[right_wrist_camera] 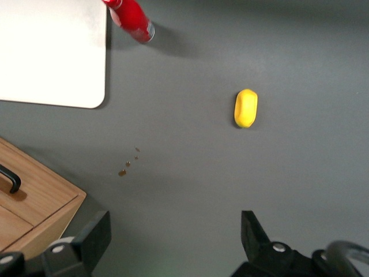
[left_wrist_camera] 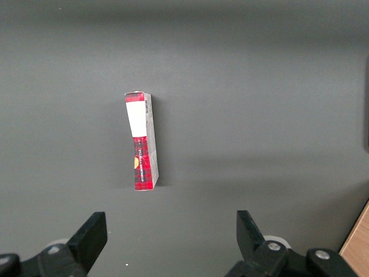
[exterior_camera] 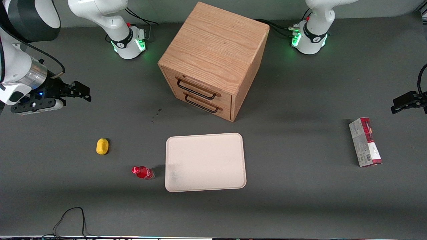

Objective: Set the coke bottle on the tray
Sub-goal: 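Move the right gripper out over the table toward the red bottle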

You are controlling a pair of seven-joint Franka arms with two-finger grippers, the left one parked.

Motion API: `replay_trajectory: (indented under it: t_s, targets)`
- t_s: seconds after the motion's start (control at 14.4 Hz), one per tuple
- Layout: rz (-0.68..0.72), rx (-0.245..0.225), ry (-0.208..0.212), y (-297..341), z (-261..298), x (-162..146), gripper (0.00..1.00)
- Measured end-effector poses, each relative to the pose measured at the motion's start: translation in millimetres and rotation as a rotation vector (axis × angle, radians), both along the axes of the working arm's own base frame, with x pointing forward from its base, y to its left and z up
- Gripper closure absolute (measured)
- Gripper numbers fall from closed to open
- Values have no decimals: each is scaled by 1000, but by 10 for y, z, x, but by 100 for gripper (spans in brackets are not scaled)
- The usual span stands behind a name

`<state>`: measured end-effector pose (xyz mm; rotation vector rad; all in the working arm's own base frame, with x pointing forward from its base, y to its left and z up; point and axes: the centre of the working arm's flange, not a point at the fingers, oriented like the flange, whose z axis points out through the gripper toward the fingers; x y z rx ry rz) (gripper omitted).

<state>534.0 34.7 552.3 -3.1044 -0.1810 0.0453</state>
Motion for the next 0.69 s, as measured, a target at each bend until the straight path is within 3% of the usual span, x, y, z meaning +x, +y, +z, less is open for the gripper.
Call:
replay_trajectory:
  t_s: [0.69]
  targets:
    - [-6, -10, 48, -5, 121, -6, 0]
